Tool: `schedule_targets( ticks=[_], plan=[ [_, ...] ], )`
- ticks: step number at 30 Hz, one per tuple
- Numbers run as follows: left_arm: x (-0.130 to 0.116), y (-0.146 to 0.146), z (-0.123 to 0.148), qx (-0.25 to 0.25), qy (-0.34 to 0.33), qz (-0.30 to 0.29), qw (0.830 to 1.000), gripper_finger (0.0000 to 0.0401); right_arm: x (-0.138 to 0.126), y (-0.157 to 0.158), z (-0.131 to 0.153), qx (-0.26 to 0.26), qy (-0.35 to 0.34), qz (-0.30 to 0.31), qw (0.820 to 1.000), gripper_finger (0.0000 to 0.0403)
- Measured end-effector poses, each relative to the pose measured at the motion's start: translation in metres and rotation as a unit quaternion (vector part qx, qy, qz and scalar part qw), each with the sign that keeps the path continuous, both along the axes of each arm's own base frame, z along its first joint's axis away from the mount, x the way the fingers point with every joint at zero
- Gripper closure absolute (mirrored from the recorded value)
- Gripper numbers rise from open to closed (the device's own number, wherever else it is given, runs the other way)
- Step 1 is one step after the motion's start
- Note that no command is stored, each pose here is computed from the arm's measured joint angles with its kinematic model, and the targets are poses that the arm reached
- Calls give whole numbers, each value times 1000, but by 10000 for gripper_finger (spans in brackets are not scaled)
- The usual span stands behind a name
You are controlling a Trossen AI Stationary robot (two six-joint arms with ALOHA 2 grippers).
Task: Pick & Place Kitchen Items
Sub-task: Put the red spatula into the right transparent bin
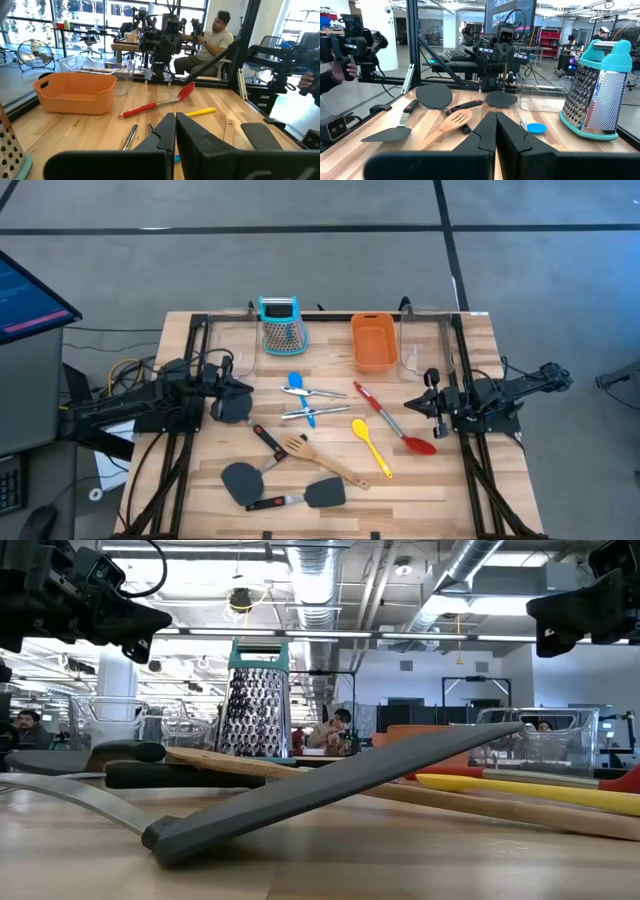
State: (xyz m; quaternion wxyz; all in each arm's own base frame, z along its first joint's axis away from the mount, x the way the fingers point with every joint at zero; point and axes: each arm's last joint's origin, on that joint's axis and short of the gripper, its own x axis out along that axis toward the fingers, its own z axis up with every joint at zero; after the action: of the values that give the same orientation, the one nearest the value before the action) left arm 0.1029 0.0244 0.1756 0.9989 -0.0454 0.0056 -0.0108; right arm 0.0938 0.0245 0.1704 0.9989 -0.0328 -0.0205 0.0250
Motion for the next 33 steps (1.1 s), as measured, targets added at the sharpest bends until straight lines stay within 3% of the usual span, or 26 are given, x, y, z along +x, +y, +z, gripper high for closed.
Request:
schedule_targets(
  ticks=[33],
  plan=[
    [0, 0, 2, 4, -11, 0, 1000, 398, 0, 0, 0, -13, -1, -1, 1000, 403]
  ],
)
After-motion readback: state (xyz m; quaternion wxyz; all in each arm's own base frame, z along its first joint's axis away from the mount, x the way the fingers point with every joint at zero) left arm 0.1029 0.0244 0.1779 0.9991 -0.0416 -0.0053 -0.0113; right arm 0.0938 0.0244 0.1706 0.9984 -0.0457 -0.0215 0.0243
